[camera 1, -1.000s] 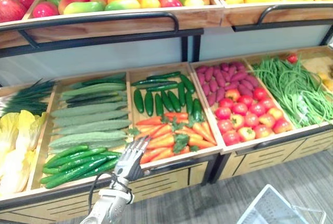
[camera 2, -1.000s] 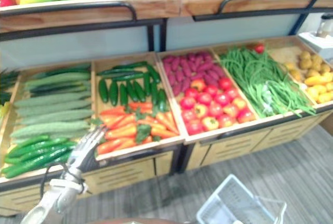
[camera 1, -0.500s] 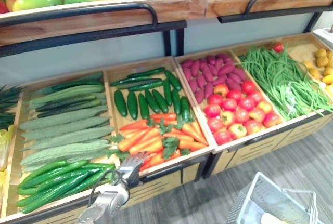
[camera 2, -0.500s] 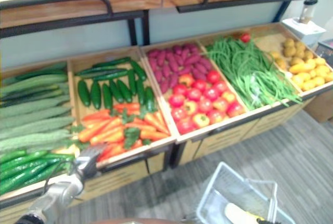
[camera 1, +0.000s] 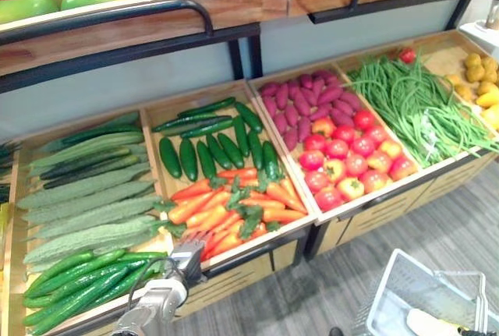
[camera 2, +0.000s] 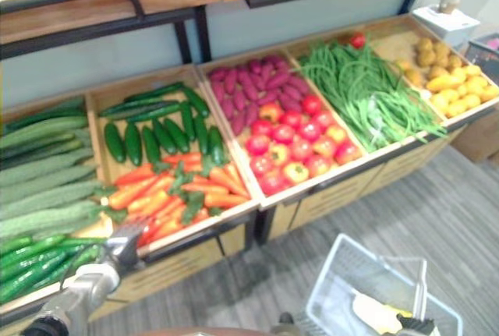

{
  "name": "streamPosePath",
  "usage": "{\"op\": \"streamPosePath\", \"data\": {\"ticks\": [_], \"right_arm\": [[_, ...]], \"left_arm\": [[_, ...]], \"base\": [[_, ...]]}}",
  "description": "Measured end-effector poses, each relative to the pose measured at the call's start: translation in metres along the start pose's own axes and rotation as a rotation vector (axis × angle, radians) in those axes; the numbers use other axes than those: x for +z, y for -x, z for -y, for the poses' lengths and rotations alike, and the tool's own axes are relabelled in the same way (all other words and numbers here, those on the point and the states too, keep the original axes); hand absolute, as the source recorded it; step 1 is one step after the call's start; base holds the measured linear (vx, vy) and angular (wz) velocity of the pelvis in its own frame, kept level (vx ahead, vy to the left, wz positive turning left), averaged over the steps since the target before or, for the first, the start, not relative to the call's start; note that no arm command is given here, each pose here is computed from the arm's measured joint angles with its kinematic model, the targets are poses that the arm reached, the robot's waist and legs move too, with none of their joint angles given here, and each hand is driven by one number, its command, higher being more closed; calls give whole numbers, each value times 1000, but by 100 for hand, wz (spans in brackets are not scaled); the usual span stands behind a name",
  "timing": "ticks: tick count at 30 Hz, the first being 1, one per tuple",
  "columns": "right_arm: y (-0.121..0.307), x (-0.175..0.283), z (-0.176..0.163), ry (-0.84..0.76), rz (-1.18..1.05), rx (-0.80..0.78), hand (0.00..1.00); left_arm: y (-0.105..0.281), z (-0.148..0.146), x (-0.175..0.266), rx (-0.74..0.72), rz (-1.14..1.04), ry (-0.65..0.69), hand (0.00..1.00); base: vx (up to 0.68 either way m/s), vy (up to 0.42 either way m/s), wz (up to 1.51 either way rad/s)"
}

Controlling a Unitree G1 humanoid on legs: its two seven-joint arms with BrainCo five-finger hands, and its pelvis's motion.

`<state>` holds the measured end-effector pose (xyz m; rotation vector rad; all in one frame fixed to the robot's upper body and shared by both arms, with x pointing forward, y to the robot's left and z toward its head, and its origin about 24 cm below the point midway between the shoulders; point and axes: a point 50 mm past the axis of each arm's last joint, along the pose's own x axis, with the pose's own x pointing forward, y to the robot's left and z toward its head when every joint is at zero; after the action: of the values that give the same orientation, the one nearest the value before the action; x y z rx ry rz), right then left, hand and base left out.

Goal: Pick vegetable in the basket

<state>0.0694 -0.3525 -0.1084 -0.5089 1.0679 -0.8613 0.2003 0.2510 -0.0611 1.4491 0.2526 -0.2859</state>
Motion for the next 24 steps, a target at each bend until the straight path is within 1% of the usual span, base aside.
{"op": "streamPosePath", "data": {"ticks": [10, 13, 15, 17, 24], "right_arm": [[0, -6, 4, -15, -25, -13, 100], [0, -10, 4, -13, -36, -14, 100], [0, -10, 4, -18, -39, -14, 100], [0, -11, 4, -22, -43, -16, 100], [5, -22, 0, -37, -84, -8, 100]], "left_arm": [[0, -7, 2, 16, 10, 10, 0], [-1, -20, 4, 71, 24, 18, 0], [-3, -42, 2, 151, 34, 7, 0], [-4, -54, 1, 192, 40, -6, 0], [-5, -71, 13, 246, 104, -8, 0]], "base": [[-15, -9, 2], [-14, -8, 11], [-31, -14, 7], [-32, -10, 1], [-40, -11, 1]]}}
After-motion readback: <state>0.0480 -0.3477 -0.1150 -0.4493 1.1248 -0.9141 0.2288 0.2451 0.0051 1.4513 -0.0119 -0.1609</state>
